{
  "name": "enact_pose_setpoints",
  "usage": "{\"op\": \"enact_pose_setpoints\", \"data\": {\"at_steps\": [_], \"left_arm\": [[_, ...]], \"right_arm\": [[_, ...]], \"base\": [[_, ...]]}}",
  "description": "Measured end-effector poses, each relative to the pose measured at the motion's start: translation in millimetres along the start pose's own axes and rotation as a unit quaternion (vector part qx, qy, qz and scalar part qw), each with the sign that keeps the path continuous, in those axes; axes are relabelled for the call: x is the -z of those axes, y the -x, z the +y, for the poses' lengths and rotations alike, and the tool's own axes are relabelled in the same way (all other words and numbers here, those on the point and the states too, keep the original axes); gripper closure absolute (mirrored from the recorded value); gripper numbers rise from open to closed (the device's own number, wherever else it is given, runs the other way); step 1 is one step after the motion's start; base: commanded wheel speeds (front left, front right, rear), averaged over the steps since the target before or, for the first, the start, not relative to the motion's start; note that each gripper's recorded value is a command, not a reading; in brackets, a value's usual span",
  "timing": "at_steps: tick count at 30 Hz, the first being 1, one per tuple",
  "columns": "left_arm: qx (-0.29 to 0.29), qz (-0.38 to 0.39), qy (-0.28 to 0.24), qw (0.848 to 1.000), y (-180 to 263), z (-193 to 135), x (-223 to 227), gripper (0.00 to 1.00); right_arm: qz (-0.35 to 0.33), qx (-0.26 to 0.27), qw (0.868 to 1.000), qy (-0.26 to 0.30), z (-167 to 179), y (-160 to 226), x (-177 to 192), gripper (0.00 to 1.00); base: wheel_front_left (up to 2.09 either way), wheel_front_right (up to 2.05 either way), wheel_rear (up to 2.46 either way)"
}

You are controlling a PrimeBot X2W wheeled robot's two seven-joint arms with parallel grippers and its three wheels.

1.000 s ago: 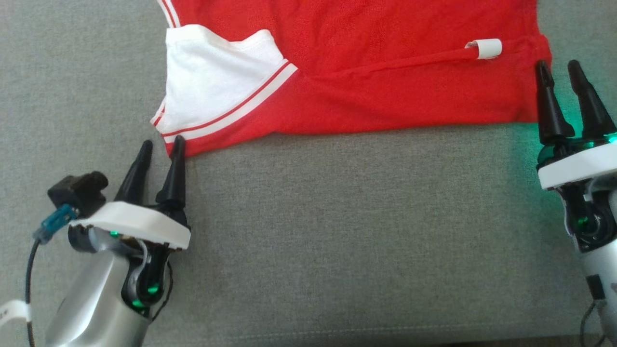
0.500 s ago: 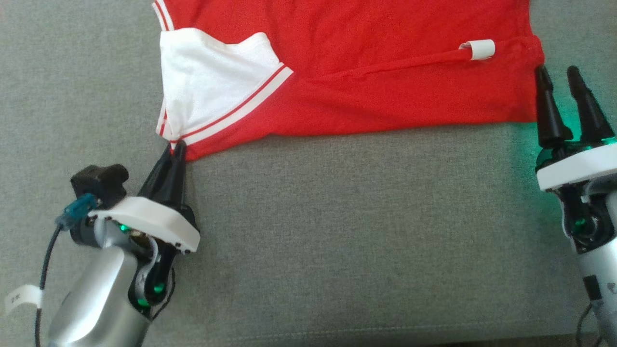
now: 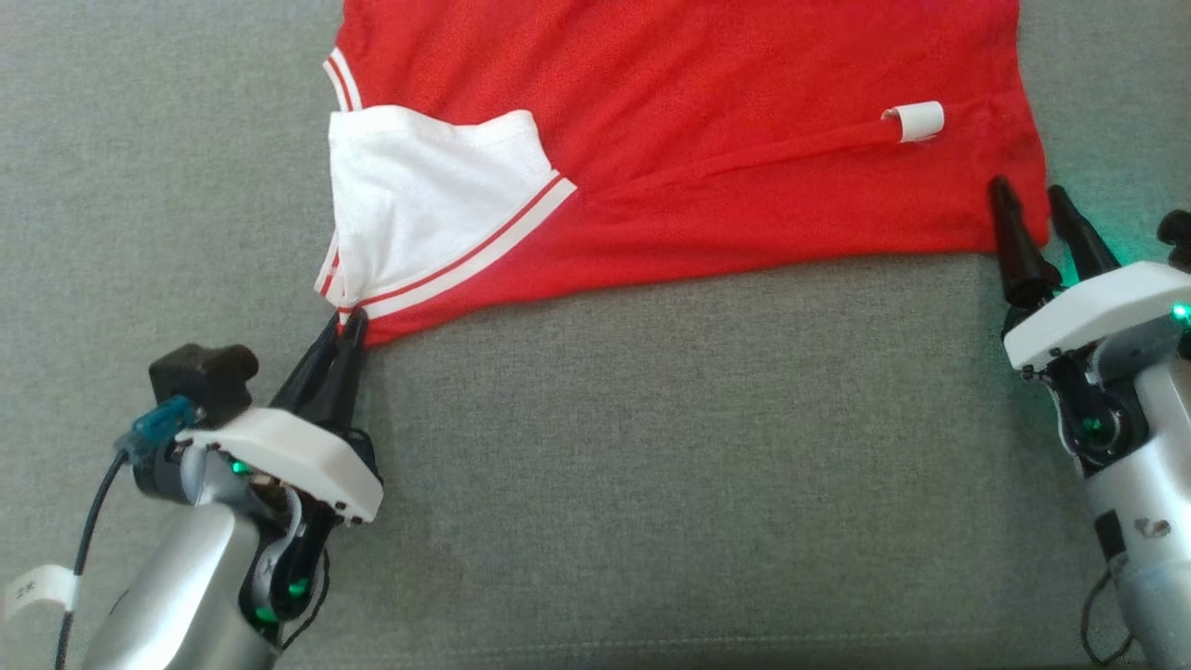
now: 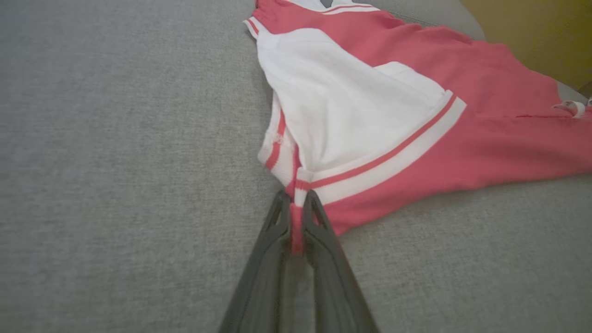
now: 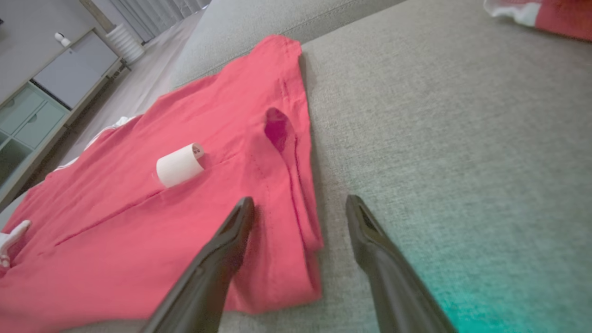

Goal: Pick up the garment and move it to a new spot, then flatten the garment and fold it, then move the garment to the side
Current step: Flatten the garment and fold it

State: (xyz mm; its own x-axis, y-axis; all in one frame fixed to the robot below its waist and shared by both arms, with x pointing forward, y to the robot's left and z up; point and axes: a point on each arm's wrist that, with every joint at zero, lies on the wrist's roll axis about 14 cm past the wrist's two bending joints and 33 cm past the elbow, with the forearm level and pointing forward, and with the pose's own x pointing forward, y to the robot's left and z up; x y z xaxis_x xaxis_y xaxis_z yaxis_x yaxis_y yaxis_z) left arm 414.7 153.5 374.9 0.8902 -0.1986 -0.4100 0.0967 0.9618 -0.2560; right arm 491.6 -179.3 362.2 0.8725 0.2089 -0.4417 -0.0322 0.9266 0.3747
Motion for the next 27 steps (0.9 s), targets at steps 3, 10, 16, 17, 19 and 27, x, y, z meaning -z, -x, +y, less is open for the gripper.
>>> {"op": "enact_pose_setpoints", "data": {"at_steps": [3,10,16,17,19,27], "left_arm": [[-0.002,0.0,-0.002,1.0,2,1,-2,1.0],[0.002,-0.007,-0.008,1.0,7,1,-7,1.0],[0.013,-0.013,-0.019,1.0,18,-3,-12,1.0],[0.016,-0.011,-0.018,1.0,21,-5,-11,1.0],[0.019,-0.008,-0.017,1.0,28,-7,-8,1.0],[0.026,0.024,-0.005,0.999,60,-19,12,1.0]], "right_arm": [[0.009,0.001,1.0,0.002,0,-1,2,1.0],[0.009,-0.003,1.0,0.007,3,6,1,1.0],[0.013,-0.005,1.0,0.014,-3,29,5,1.0],[0.012,-0.008,1.0,0.013,-2,32,5,1.0],[0.013,-0.012,1.0,0.02,-2,39,3,1.0],[0.035,-0.009,0.999,0.025,-12,75,17,1.0]], "base": [[0.0,0.0,0.0],[0.0,0.0,0.0],[0.0,0.0,0.0],[0.0,0.0,0.0],[0.0,0.0,0.0],[0.0,0.0,0.0]]}}
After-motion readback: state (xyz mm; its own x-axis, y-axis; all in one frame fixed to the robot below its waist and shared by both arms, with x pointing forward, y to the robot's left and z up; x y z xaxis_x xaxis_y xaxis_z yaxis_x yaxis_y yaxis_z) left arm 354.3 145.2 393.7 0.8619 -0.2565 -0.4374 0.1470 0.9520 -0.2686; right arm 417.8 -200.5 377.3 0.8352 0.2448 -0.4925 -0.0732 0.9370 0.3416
